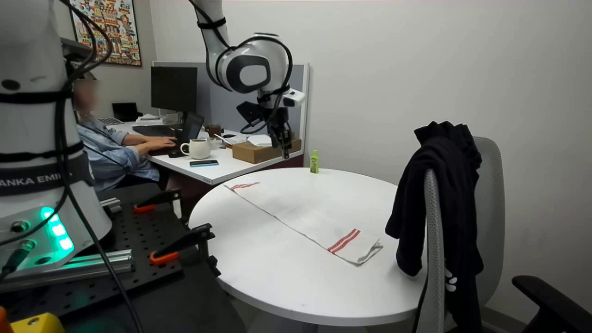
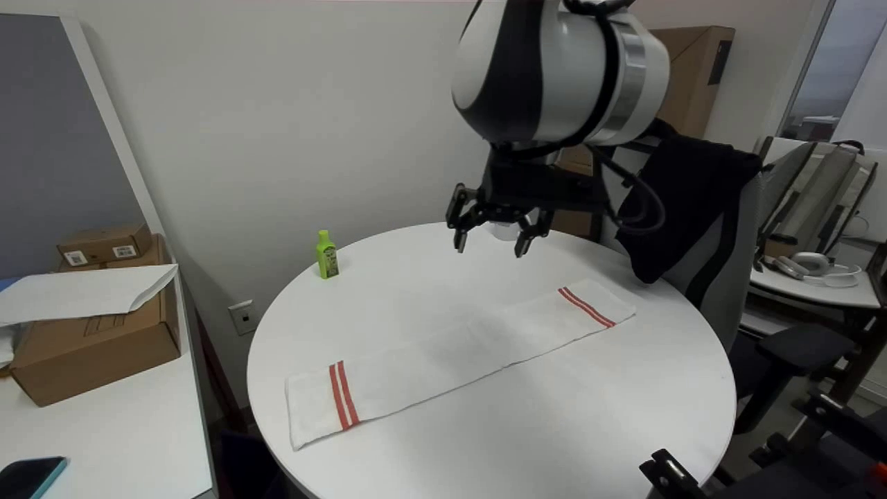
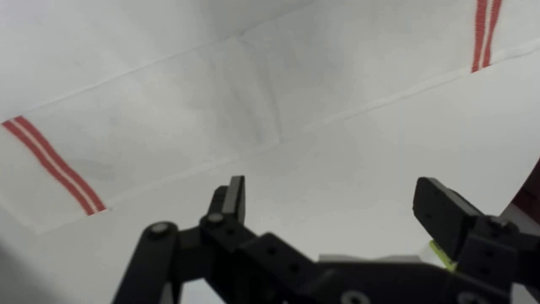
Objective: Use the towel to wipe the table then unfold it.
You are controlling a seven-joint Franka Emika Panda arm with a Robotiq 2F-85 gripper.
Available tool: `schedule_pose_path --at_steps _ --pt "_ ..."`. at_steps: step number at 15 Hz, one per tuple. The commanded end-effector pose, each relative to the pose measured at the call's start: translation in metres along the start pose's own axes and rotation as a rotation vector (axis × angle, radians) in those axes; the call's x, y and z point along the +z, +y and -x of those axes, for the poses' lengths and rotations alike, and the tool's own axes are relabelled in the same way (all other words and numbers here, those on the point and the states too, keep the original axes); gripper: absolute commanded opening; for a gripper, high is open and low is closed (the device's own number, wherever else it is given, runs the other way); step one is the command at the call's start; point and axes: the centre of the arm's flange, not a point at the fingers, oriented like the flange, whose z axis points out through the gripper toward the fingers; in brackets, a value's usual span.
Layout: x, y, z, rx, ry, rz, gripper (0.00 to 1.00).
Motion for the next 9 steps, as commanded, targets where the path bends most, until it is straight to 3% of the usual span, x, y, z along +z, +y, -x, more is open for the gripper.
schedule_pose_path --at_steps 1,5,9 --pt "-0.045 0.039 0.01 0.006 0.028 0.073 1.0" --pt "-0.065 0.081 0.01 0.019 0.056 0.13 1.0" --pt "-0.082 0.091 0.009 0.023 0.047 0.13 1.0"
